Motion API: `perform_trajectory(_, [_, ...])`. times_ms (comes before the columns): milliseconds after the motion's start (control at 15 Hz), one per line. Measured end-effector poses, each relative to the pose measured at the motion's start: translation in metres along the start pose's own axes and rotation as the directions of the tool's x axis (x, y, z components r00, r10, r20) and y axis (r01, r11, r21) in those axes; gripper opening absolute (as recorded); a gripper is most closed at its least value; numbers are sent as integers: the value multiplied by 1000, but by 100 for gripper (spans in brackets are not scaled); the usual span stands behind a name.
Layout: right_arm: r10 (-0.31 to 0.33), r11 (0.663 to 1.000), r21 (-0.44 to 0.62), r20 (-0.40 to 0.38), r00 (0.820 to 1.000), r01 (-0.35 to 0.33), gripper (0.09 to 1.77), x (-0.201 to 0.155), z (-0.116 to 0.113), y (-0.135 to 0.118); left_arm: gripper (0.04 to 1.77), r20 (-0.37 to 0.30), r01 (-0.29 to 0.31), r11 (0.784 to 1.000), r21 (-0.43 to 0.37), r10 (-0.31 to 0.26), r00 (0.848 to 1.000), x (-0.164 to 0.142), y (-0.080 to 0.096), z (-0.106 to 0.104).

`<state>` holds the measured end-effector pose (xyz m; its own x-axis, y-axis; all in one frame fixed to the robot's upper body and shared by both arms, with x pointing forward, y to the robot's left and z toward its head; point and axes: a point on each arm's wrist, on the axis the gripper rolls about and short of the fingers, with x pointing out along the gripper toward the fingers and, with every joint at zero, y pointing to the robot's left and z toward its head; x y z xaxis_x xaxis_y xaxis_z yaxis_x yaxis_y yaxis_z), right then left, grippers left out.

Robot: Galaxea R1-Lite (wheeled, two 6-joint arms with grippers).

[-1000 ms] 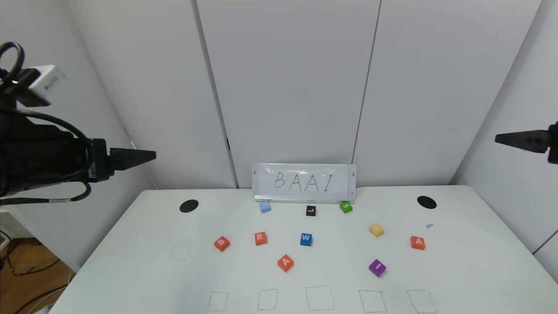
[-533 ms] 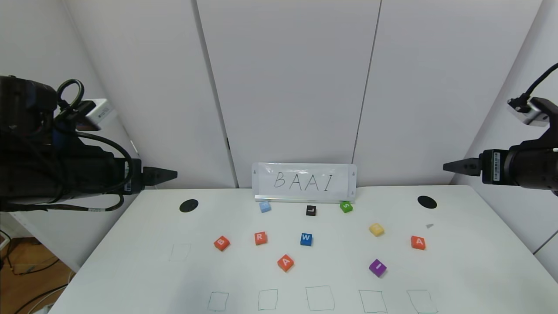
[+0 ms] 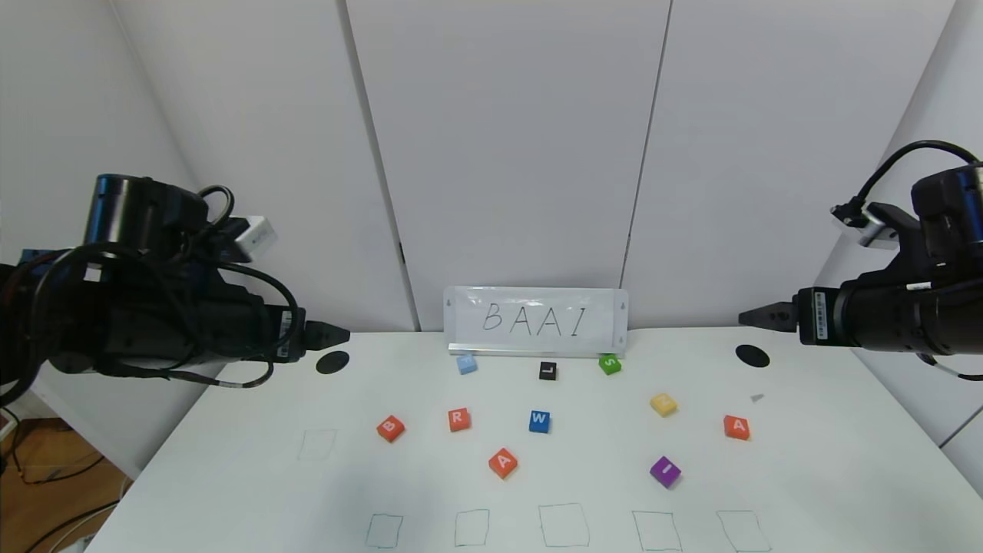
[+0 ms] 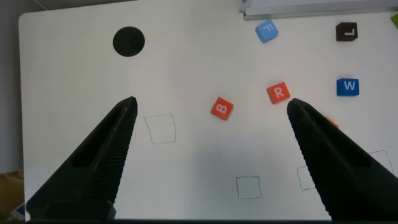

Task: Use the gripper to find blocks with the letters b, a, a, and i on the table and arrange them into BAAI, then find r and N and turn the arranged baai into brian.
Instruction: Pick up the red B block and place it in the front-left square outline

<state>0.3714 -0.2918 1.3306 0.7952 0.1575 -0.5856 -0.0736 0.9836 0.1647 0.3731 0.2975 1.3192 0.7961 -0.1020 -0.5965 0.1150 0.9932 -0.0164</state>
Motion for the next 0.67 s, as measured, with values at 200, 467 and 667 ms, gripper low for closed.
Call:
perform_trajectory(200, [2, 1000, 4, -10, 1000, -2, 171, 2, -1, 1, 172, -53, -1, 1000, 1, 1, 999, 13, -16, -9])
perform_trajectory(467, [4, 1000, 3, -15, 1000, -4, 171, 4, -2, 2, 172, -149, -6, 999, -48, -1, 989, 30, -28, -30])
perform_trajectory(667, [5, 1000, 2, -13, 1000, -5, 171, 3, -2, 2, 172, -216, -64, 997, -53, 51, 975, 46, -28, -44])
